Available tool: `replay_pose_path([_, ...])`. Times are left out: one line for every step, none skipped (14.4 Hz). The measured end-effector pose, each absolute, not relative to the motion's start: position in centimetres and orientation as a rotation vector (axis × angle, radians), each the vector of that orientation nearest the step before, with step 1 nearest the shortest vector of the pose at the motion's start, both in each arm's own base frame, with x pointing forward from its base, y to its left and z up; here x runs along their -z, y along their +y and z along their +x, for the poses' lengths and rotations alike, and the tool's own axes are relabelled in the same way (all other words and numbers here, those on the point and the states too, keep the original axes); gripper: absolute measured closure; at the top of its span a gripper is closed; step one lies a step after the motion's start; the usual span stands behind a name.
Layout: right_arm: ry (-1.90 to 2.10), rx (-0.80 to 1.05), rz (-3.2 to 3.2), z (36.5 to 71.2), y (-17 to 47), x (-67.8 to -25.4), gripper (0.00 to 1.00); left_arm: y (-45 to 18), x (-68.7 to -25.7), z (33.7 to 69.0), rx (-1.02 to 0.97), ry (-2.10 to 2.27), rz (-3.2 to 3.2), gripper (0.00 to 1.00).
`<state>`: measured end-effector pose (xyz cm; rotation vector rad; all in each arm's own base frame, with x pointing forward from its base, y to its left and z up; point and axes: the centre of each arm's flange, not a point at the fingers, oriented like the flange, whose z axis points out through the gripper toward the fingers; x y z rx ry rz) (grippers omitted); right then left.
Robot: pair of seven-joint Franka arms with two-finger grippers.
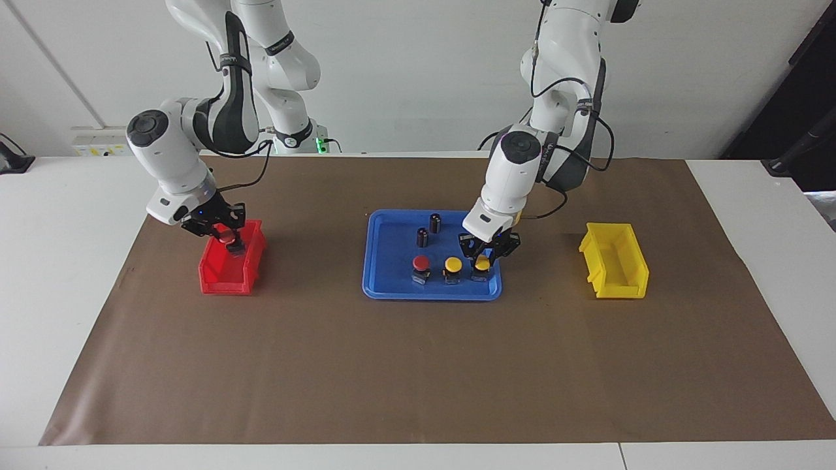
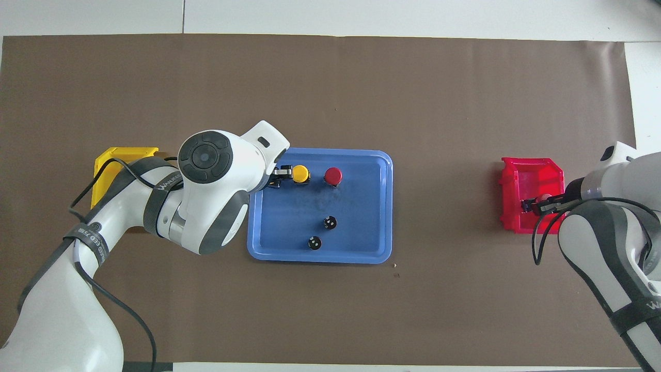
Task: Sort red and yellow buttons by color
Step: 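Grasp the yellow button with the left gripper while the right gripper releases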
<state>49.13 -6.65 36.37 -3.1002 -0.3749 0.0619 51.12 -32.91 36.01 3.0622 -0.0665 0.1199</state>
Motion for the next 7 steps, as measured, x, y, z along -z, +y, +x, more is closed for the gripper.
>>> replay_pose_path([-0.374, -0.062, -3.101, 48.9, -6.7, -36.0, 0.59, -32.9, -36.1, 51.2, -0.120, -0.051, 3.062, 0.59])
replay_pose_path([-0.372, -0.071, -3.099, 48.7, -6.7, -35.7, 0.59, -32.9, -36.5, 51.3, -0.108, -0.042, 3.067, 0.59])
replay_pose_path([-0.371, -0.074, -3.099, 48.7, -6.7, -35.6, 0.52, -33.0, -37.3, 51.4, -0.077, -0.041, 3.080, 0.59])
replay_pose_path([-0.372, -0.074, -3.099, 48.7, -6.7, -35.6, 0.42, -32.9, -38.9, 51.5, -0.044, -0.042, 3.094, 0.59])
replay_pose_path([-0.373, -0.072, -3.099, 48.7, -6.7, -35.7, 0.34, -32.6, -41.1, 51.7, -0.023, -0.048, 3.104, 0.59])
replay_pose_path([-0.375, -0.074, -3.099, 48.8, -6.7, -35.9, 0.34, -31.6, -43.6, 52.1, -0.015, -0.061, 3.110, 0.59])
replay_pose_path([-0.380, -0.094, -3.097, 49.1, -6.7, -36.5, 0.31, -29.5, -46.0, 52.6, -0.012, -0.080, 3.113, 0.59])
